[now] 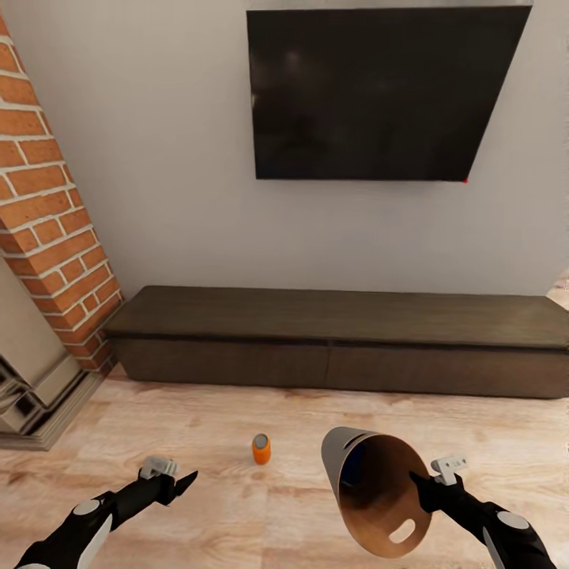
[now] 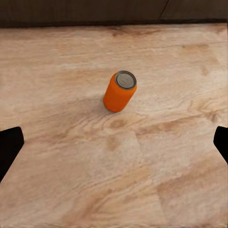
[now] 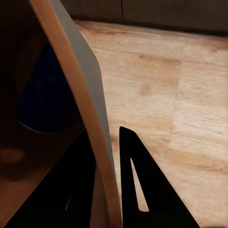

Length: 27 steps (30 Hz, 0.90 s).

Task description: Put the three can of soda from the living room inside the tash can in the kitchen.

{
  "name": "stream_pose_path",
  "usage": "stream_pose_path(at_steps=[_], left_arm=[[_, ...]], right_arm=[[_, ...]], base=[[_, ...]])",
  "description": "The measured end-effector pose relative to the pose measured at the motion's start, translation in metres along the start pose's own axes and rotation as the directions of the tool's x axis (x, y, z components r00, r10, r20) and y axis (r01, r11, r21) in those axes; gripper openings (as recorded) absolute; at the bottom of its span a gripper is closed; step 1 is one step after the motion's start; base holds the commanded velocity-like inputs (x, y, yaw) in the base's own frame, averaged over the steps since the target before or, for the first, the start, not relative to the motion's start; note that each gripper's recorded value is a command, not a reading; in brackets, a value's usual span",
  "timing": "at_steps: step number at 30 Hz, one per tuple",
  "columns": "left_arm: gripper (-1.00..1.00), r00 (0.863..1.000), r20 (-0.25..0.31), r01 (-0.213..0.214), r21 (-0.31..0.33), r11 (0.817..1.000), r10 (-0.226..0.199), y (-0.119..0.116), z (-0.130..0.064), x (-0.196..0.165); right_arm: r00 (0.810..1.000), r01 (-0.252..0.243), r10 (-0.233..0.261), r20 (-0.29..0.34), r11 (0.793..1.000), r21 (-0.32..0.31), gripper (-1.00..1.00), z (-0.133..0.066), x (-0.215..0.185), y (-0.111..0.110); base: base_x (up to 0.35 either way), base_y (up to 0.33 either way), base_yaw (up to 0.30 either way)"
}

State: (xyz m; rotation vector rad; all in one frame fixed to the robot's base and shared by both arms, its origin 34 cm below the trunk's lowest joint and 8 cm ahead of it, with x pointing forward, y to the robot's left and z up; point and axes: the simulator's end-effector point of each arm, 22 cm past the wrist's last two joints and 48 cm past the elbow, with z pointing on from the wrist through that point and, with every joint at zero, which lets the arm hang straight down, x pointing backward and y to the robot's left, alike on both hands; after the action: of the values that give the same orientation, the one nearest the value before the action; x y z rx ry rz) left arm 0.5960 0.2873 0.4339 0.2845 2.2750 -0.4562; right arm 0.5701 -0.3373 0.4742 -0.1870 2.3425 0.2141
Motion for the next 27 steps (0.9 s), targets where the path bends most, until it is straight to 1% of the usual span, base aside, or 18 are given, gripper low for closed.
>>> stream_pose_path(at_steps=[1, 2, 3, 5, 6, 8, 9, 10, 12, 16, 18, 21, 23, 25, 27], left_arm=[[1.0, 0.999, -0.035, 0.007, -0.001, 1.0, -0.007, -0.006, 0.004, 0.007], [1.0, 0.999, -0.046, 0.01, 0.004, 1.0, -0.01, -0.011, 0.007, 0.009], [1.0, 0.997, -0.072, 0.011, 0.028, 1.0, -0.009, -0.032, 0.017, 0.015], [1.0, 0.996, -0.085, 0.007, 0.046, 0.999, -0.003, -0.05, 0.024, 0.018], [1.0, 0.994, -0.106, -0.007, 0.059, 0.998, 0.013, -0.067, 0.032, 0.023], [1.0, 0.993, -0.113, -0.017, 0.063, 0.998, 0.024, -0.075, 0.036, 0.022], [1.0, 0.992, -0.125, -0.022, 0.068, 0.997, 0.03, -0.083, 0.04, 0.021], [1.0, 0.991, -0.134, -0.016, 0.075, 0.997, 0.026, -0.091, 0.044, 0.02], [1.0, 0.989, -0.15, 0.008, 0.113, 0.994, 0.009, -0.124, 0.055, 0.019], [1.0, 0.988, -0.152, 0.025, 0.141, 0.99, -0.003, -0.156, 0.065, 0.013], [1.0, 0.989, -0.151, 0.025, 0.139, 0.99, -0.004, -0.159, 0.066, 0.011], [1.0, 0.99, -0.14, 0.02, 0.135, 0.991, -0.001, -0.162, 0.067, 0.007], [1.0, 0.991, -0.133, 0.016, 0.133, 0.991, 0.002, -0.161, 0.067, 0.004], [1.0, 0.992, -0.127, 0.012, 0.132, 0.991, 0.005, -0.16, 0.067, 0.002], [1.0, 0.993, -0.119, 0.01, 0.13, 0.991, 0.006, -0.159, 0.066, 0.0]], right_arm=[[1.0, 0.0, 0.0, 0.001, 1.0, 0.001, -1.0, 0.0, -0.001, 0.0], [1.0, 0.0, -0.001, 0.003, 1.0, 0.001, -1.0, -0.001, -0.001, -0.001], [1.0, 0.0, 0.0, 0.004, 1.0, 0.002, -1.0, -0.001, -0.002, -0.001], [1.0, 0.002, -0.002, 0.005, 1.0, 0.003, -1.0, -0.002, -0.003, -0.001], [1.0, 0.001, -0.001, 0.006, 1.0, 0.004, -1.0, -0.002, -0.003, -0.002], [1.0, 0.0, 0.0, 0.01, 1.0, 0.005, -1.0, -0.003, -0.005, -0.003], [1.0, 0.0, 0.0, 0.012, 1.0, 0.006, -1.0, -0.003, -0.005, -0.003], [1.0, 0.001, -0.001, 0.014, 1.0, 0.008, -1.0, -0.004, -0.006, -0.004], [1.0, -0.001, 0.0, 0.016, 1.0, 0.007, -1.0, -0.004, -0.007, -0.004], [1.0, 0.001, -0.001, 0.021, 1.0, 0.012, -1.0, -0.006, -0.01, -0.006], [1.0, -0.003, 0.002, 0.025, 1.0, 0.021, -1.0, -0.008, -0.011, -0.011], [0.999, -0.034, 0.031, 0.043, 0.998, 0.056, -1.0, -0.015, -0.014, -0.029], [0.998, -0.045, 0.041, 0.05, 0.996, 0.074, -1.0, -0.019, -0.015, -0.039], [0.998, -0.042, 0.037, 0.051, 0.995, 0.088, -1.0, -0.023, -0.016, -0.047], [0.998, -0.033, 0.027, 0.053, 0.993, 0.112, -1.0, -0.029, -0.019, -0.061]], base=[[0.0, 0.318, -0.184], [0.0, 0.318, -0.184], [0.01, 0.317, -0.184], [0.067, 0.309, -0.184], [0.126, 0.298, -0.184], [0.165, 0.283, -0.184], [0.2, 0.254, -0.184], [0.204, 0.221, -0.184], [0.173, 0.167, -0.184], [0.082, 0.078, -0.184], [0.028, 0.026, -0.184], [0.012, 0.012, -0.184], [0.005, 0.005, -0.184], [0.003, 0.003, -0.184], [0.001, 0.001, -0.184]])
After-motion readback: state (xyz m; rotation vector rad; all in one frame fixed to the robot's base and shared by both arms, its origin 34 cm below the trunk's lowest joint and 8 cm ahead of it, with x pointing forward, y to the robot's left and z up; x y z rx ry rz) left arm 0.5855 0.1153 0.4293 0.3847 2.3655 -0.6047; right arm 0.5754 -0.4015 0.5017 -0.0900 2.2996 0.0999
